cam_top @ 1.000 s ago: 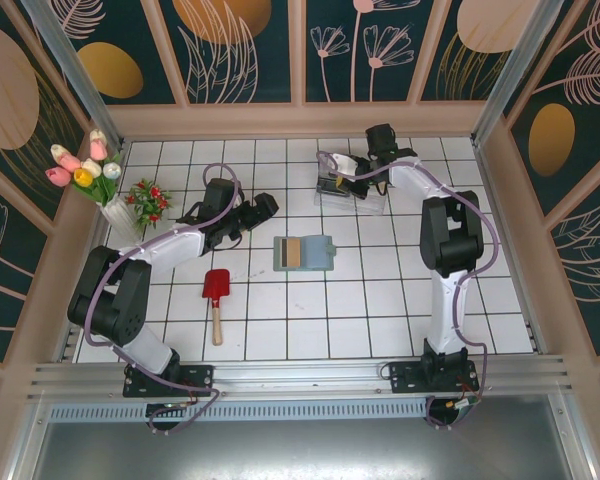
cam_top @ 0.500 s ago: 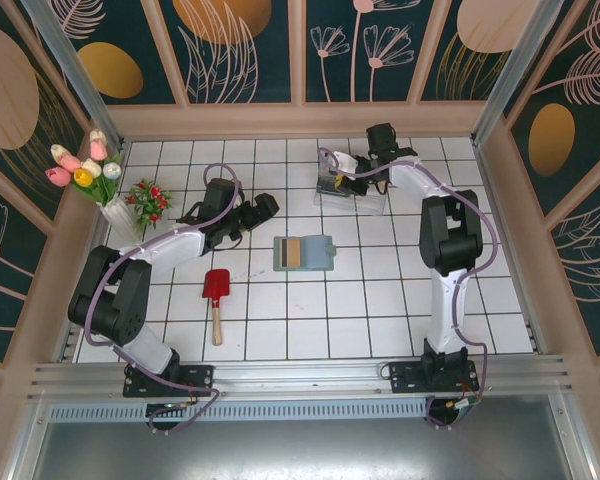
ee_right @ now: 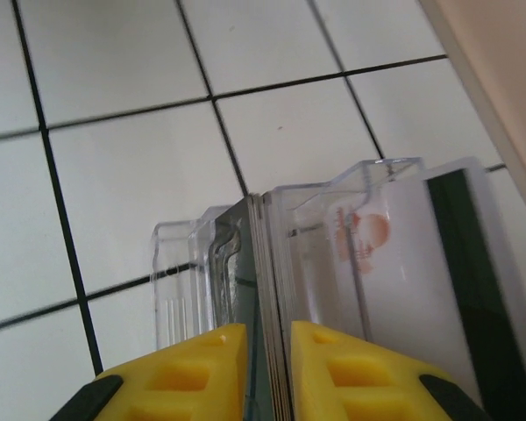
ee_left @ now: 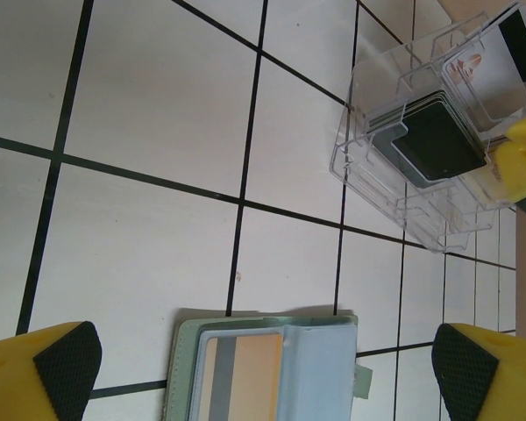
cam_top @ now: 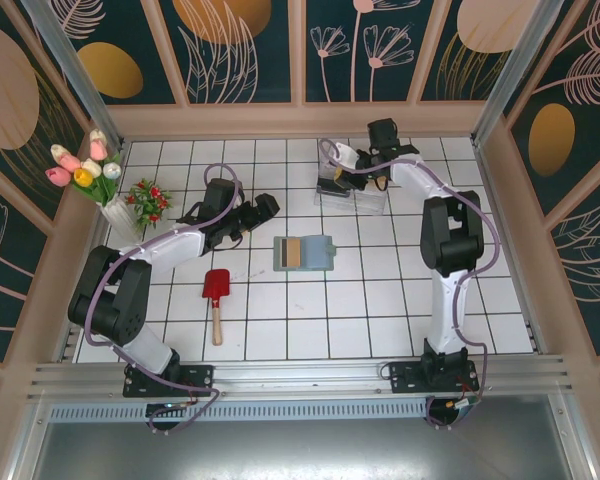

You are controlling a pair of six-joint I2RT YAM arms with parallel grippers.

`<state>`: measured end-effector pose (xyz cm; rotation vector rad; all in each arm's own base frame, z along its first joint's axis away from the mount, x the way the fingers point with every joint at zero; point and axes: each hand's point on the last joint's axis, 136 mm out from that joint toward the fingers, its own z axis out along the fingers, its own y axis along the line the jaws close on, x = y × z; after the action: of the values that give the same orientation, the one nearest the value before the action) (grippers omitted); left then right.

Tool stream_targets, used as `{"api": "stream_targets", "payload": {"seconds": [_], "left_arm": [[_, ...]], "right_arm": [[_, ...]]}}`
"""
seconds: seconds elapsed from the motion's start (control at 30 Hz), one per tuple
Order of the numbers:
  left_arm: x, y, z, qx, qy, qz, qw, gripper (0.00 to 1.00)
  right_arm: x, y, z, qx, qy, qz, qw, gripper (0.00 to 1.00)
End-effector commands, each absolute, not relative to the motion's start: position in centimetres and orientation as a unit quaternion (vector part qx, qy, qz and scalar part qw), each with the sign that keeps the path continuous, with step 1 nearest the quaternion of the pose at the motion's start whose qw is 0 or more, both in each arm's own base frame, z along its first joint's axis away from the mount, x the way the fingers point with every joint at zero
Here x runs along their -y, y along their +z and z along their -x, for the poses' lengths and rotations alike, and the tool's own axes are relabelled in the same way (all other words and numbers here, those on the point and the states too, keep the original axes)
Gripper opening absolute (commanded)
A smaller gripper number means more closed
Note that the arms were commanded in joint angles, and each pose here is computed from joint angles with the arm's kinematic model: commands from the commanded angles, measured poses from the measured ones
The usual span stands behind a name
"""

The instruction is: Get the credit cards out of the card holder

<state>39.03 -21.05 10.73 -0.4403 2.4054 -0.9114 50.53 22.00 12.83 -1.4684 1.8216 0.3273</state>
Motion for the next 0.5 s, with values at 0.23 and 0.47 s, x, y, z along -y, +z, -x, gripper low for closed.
{"api": "stream_targets", "payload": {"seconds": [0.23,0.47], "left_arm": [[21.2,9.3,-35.3,-0.914,-0.303,0.115,0.242,0.94],[22.9,9.4,-33.1,-0.923,-0.299,0.086,0.227,0.86]], "right_arm": [[-22.1,20.3,-44.8,-0.795,0.223,0.331,0.457,0.19],[-23.6,16.7,-40.2,-0.881,0.213,0.189,0.377,0.2]]}}
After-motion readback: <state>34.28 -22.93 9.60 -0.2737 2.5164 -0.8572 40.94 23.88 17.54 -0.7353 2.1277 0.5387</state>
